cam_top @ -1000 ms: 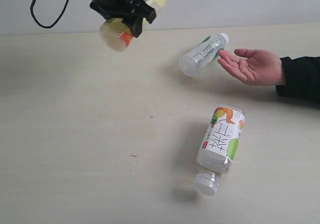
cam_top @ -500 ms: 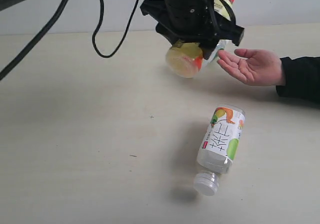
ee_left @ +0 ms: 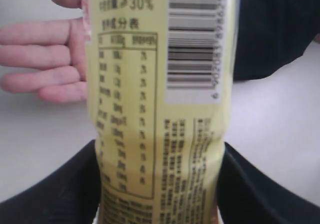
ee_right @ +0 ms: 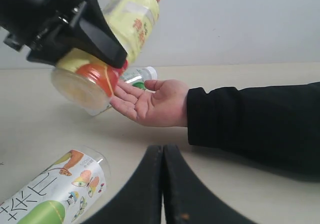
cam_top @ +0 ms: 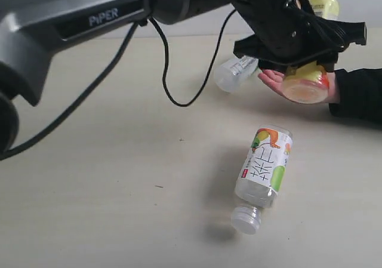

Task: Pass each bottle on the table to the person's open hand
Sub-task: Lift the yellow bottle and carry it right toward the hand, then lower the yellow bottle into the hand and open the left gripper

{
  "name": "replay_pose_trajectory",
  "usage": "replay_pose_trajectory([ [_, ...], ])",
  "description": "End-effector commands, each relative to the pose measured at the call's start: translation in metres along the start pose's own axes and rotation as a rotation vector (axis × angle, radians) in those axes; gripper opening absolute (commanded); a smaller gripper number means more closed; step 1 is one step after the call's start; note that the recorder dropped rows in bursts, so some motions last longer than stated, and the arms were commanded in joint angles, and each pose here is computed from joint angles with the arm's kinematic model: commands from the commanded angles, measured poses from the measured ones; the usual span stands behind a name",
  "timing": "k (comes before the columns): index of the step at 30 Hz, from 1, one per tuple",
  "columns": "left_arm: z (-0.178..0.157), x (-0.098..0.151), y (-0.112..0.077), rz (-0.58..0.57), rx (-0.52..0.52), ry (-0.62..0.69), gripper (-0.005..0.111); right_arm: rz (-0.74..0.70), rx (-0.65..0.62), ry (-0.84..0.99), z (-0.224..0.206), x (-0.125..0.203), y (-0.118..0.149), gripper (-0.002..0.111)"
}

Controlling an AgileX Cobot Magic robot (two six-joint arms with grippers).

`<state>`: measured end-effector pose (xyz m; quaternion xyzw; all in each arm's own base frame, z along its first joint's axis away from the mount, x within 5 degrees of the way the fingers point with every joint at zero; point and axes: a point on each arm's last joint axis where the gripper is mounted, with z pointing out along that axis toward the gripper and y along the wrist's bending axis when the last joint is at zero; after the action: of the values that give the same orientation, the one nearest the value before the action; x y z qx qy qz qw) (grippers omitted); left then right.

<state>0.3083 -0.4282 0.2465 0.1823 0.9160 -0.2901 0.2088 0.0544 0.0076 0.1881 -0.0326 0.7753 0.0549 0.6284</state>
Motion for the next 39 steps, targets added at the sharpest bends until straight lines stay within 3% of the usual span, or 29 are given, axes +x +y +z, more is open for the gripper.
replay_pose_trajectory([
  [1, 0.023, -0.006, 0.009, -0.166, 0.119, -0.043, 0.000, 0.000, 0.006, -0.012, 0.000, 0.000, 0.000, 0.000],
  [17, 0.068, -0.013, 0.056, -0.368, 0.151, -0.106, 0.000, 0.000, 0.006, -0.012, 0.000, 0.000, 0.000, 0.000],
  [28, 0.083, -0.008, 0.070, -0.331, 0.143, -0.073, 0.001, 0.002, 0.005, -0.011, 0.000, 0.000, 0.000, 0.000],
  [31, 0.083, -0.008, 0.069, -0.342, 0.152, -0.069, 0.009, 0.002, 0.005, -0.011, 0.000, 0.000, 0.000, 0.000],
  [39, 0.083, -0.008, 0.069, -0.347, 0.155, -0.068, 0.047, 0.002, 0.005, -0.011, 0.000, 0.000, 0.000, 0.000],
])
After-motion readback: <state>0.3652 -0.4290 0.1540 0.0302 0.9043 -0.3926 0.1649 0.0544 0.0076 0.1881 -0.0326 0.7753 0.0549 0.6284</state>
